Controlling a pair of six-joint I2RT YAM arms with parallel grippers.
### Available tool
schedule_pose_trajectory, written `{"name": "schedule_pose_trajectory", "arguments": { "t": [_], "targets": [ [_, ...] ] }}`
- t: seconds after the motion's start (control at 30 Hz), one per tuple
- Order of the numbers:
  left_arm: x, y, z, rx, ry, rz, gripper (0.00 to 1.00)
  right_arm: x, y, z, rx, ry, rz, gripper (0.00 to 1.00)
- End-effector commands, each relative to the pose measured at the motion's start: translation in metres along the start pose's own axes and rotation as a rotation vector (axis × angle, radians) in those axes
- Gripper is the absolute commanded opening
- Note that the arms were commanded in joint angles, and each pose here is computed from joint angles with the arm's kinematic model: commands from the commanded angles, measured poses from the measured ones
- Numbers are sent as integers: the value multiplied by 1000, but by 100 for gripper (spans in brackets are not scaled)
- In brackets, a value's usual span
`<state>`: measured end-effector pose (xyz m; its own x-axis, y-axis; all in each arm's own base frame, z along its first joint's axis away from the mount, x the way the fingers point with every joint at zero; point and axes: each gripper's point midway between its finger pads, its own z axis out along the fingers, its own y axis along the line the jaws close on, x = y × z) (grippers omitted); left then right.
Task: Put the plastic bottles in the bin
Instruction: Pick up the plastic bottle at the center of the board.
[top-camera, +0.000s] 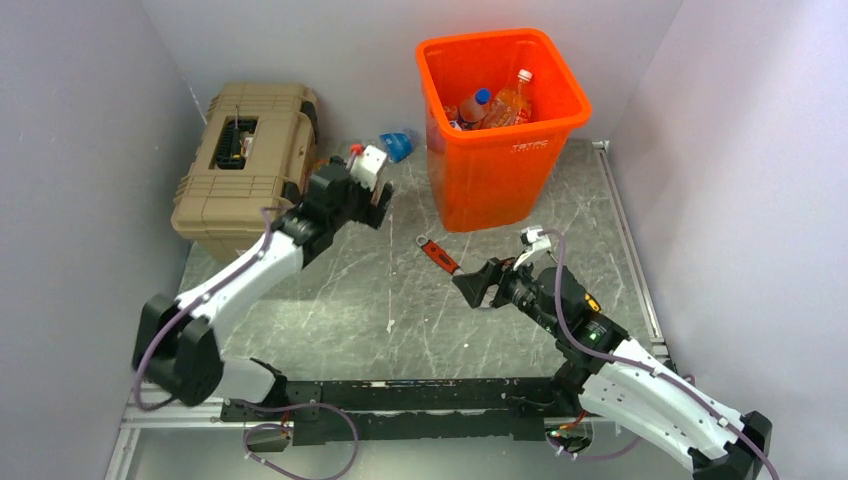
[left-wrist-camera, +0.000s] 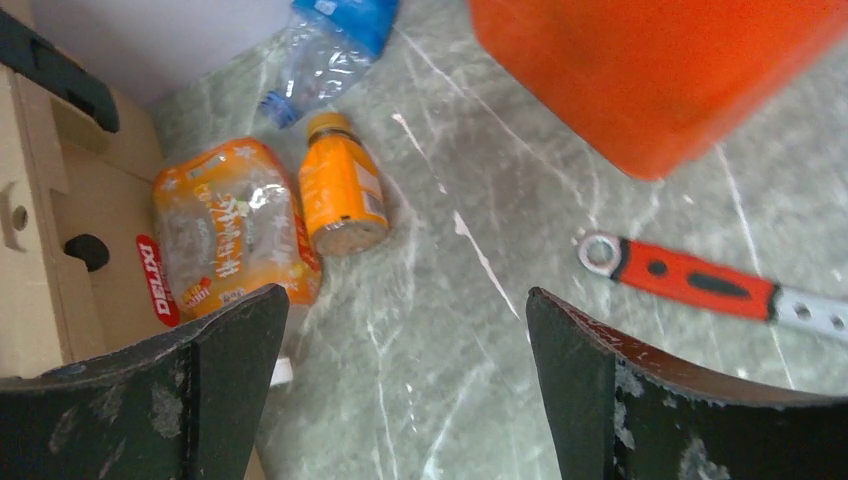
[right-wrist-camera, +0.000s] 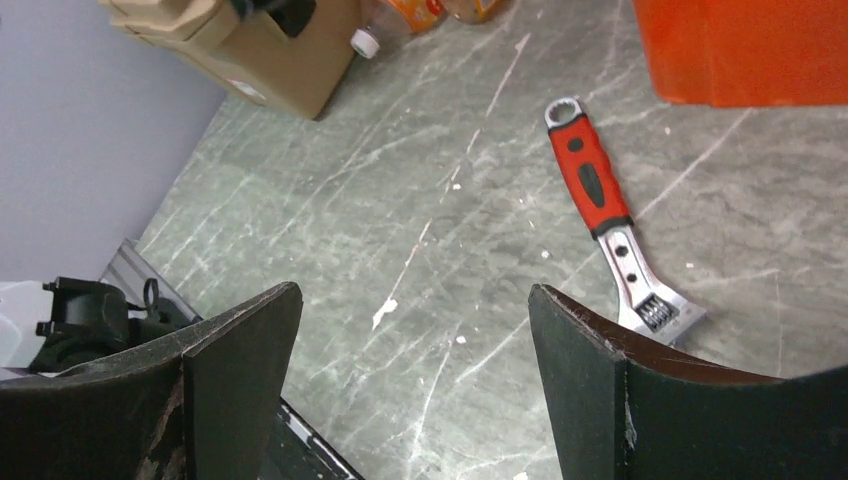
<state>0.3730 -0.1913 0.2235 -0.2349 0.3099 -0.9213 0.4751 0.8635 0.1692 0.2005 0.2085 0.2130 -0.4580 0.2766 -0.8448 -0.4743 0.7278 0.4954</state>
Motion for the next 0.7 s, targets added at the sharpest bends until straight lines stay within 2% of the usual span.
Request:
{"name": "schedule_pose_trajectory", "arguments": {
  "t": [0.0,0.17,0.27,0.53,0.67],
  "targets": [
    [14,22,13,-165,212,-81,95,2,-2,-1,-8,-37,28,88],
    [14,22,45,-205,246,-128,96,14,-5,-3,-26,-24,24,88],
    [28,19,73,-226,346,-90,95,22,-10,-5,-22,-7,9,88],
    [51,27,127,-291,453,-29,96,49,-11,-5,-63,60,35,87],
    [65,38,144,-307,477,-56,99,48,-13,-6,-58,52,10,87]
  ]
}}
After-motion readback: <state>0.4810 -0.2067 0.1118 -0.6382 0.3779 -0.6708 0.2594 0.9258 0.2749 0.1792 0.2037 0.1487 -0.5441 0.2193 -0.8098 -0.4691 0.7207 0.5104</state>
